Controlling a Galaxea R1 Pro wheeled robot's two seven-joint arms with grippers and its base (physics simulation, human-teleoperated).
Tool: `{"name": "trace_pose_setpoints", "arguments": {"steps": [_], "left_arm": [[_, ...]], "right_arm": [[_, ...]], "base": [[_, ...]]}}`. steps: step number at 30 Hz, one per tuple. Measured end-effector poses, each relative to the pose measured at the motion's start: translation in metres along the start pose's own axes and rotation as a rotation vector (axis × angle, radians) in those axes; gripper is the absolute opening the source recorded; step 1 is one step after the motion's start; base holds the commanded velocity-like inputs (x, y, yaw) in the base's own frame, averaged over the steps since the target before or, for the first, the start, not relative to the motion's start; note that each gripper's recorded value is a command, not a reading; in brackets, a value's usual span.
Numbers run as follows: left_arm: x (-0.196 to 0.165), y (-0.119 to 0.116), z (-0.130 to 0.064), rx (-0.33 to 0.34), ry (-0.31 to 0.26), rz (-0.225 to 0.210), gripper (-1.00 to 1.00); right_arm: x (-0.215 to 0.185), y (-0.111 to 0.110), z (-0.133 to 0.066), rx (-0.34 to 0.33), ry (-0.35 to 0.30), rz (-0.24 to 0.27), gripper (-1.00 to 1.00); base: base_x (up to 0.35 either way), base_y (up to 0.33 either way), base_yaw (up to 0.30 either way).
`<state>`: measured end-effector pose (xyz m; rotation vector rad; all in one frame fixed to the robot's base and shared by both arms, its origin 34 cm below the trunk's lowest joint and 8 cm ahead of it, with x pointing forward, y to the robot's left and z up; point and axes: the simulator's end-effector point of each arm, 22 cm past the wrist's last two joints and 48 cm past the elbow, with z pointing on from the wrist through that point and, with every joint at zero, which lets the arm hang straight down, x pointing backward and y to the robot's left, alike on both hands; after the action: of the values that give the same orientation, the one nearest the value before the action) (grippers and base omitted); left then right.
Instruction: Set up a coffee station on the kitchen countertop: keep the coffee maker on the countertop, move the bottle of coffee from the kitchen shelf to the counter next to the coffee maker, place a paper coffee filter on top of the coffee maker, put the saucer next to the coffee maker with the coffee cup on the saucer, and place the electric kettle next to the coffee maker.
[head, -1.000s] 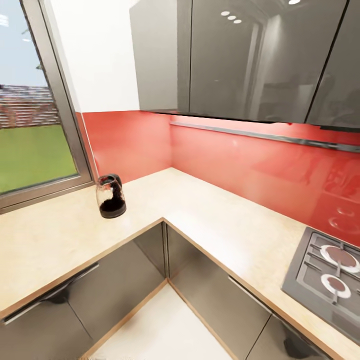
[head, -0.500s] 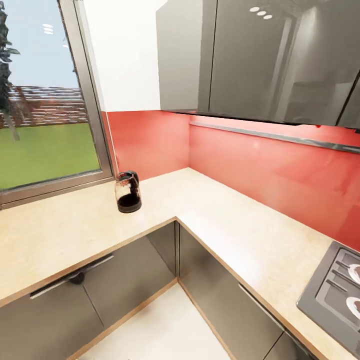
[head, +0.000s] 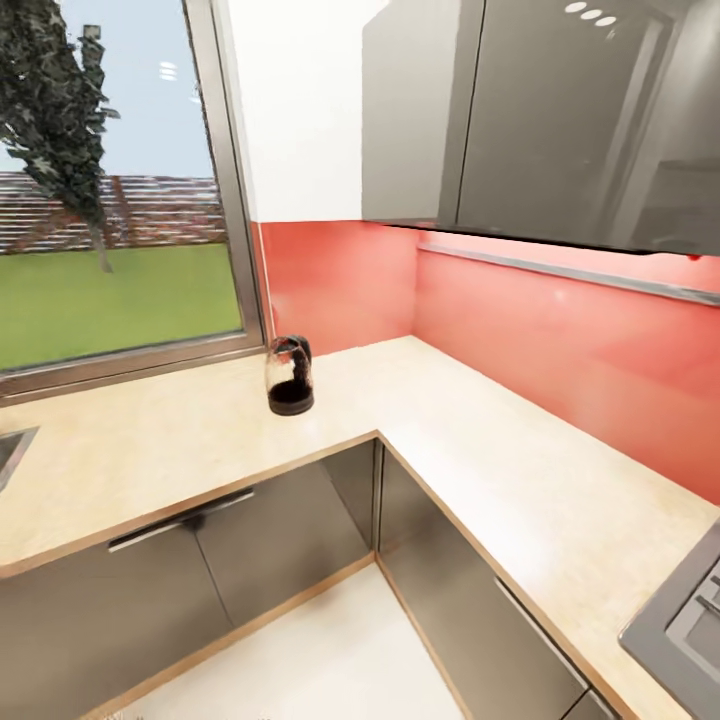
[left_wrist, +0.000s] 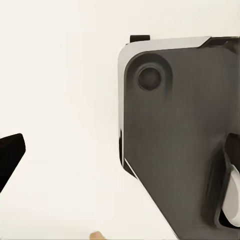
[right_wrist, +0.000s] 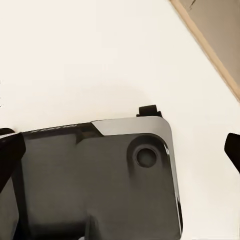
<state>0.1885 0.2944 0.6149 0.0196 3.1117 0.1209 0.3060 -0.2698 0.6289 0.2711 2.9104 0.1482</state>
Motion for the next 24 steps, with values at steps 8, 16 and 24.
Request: {"name": "trace_pose_setpoints", "arguments": {"steps": [8, 16, 24], "left_arm": [[0.000, 0.002, 0.000, -0.002, 0.001, 0.000, 1.00], [0.001, 0.003, 0.000, -0.004, 0.001, 0.000, 1.00], [0.010, 0.006, 0.000, -0.008, 0.013, 0.004, 1.00]], "right_arm": [[0.001, 0.002, 0.000, -0.002, 0.002, -0.004, 1.00], [0.001, 0.002, 0.000, -0.003, 0.003, -0.005, 1.00], [0.000, 0.000, 0.000, -0.001, 0.001, -0.005, 1.00]], "base": [[-0.002, -0.002, 0.280], [0.000, 0.000, 0.280], [0.000, 0.000, 0.281]]}}
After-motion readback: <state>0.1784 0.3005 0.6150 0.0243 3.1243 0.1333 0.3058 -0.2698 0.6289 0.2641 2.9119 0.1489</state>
